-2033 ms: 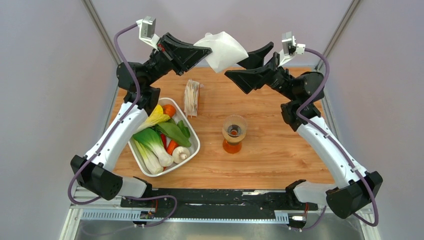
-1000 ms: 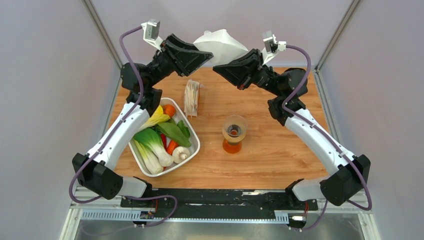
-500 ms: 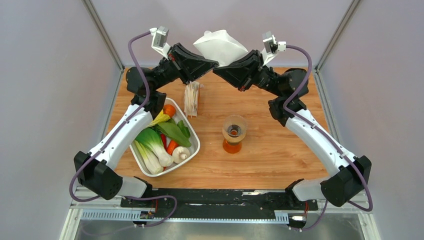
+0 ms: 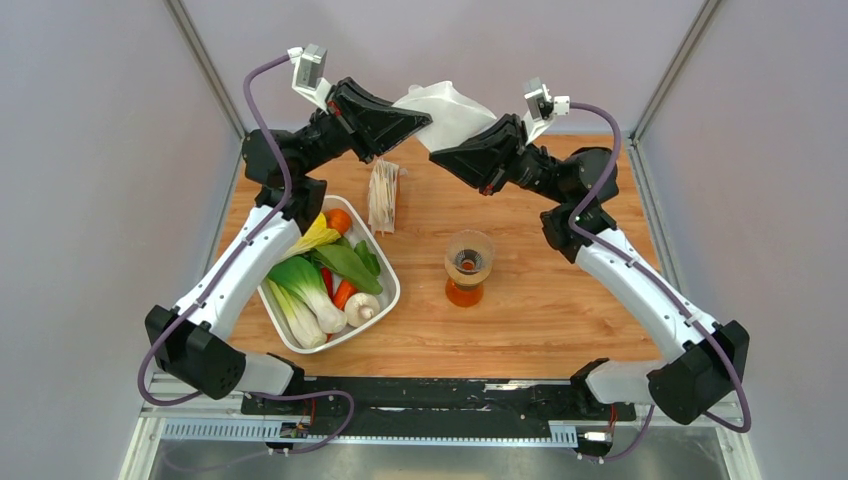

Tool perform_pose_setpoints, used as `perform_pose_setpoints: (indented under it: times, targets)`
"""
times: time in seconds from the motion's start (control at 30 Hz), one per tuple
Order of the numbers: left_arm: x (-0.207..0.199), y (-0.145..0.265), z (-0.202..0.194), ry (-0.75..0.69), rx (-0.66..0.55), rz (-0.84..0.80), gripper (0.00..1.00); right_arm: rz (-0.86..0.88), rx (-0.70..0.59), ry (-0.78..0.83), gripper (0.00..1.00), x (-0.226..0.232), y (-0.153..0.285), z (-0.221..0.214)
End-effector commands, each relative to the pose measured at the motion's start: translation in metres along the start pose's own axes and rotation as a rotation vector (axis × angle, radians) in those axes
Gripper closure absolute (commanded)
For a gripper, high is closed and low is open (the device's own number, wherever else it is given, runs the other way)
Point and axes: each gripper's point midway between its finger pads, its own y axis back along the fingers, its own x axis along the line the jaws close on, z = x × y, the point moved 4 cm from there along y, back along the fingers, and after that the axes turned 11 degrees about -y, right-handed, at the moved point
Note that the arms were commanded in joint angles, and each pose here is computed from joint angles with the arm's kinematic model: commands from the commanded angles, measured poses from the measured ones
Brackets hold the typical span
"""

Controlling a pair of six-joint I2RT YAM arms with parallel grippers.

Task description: Place the coffee filter in the dripper

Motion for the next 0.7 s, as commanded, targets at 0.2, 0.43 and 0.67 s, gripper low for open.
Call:
perform_pose_setpoints:
  times: [0.2, 0.43, 0.67]
  targets:
    - [-0.008, -0.001, 0.014, -0.057, -0.027, -0.020, 1.00, -0.005, -0.024, 0.147, 0.49, 0.016, 0.008, 0.025]
    - [-0.004, 0.004, 0.001, -0.019, -0.001, -0.004, 1.00, -0.028, -0.059, 0.274, 0.41, 0.025, 0.006, 0.050]
    - [-0.003, 0.006, -0.004, -0.009, 0.014, -0.006, 1.00, -0.052, -0.062, 0.262, 0.82, 0.019, 0.010, 0.056]
